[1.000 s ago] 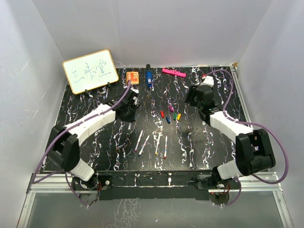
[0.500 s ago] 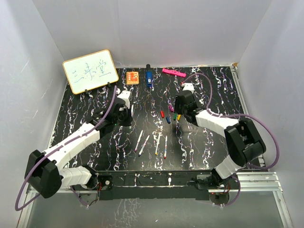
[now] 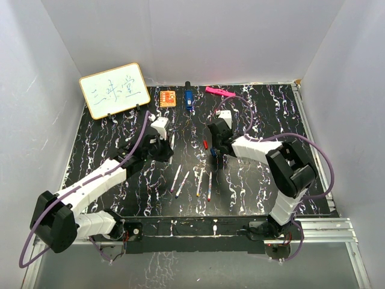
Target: Insert the pens into the pen caps
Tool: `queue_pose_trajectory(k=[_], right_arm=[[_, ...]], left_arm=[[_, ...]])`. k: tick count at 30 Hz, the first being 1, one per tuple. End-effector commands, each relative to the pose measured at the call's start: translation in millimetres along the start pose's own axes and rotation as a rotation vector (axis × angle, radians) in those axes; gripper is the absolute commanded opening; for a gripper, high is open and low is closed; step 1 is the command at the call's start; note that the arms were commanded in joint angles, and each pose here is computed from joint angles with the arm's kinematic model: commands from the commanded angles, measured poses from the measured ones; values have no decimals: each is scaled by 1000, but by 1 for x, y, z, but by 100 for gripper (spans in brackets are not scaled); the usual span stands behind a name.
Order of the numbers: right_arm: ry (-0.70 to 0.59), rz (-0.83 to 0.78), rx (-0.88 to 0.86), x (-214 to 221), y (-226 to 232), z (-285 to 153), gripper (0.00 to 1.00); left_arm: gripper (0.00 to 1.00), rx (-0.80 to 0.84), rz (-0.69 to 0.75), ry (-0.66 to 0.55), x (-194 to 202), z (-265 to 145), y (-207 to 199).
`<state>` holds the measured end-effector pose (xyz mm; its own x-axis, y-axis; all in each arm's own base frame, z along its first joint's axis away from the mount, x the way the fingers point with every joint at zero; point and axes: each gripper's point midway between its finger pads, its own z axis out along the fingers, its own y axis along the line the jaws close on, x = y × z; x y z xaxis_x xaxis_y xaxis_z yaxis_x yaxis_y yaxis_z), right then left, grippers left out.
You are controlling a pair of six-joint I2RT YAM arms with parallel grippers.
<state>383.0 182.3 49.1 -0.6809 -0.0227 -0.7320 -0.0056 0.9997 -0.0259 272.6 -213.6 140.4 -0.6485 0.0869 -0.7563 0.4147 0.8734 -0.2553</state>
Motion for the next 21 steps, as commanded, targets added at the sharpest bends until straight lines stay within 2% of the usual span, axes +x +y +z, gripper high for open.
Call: queue_pose_trajectory(k=[1, 21], right_arm=[[-47, 29, 66, -19, -3, 1, 36], [-10, 27, 83, -7, 0, 15, 35]], left_arm=[[0, 70, 14, -47, -7, -5, -11], [0, 108, 33, -59, -5, -4, -16]])
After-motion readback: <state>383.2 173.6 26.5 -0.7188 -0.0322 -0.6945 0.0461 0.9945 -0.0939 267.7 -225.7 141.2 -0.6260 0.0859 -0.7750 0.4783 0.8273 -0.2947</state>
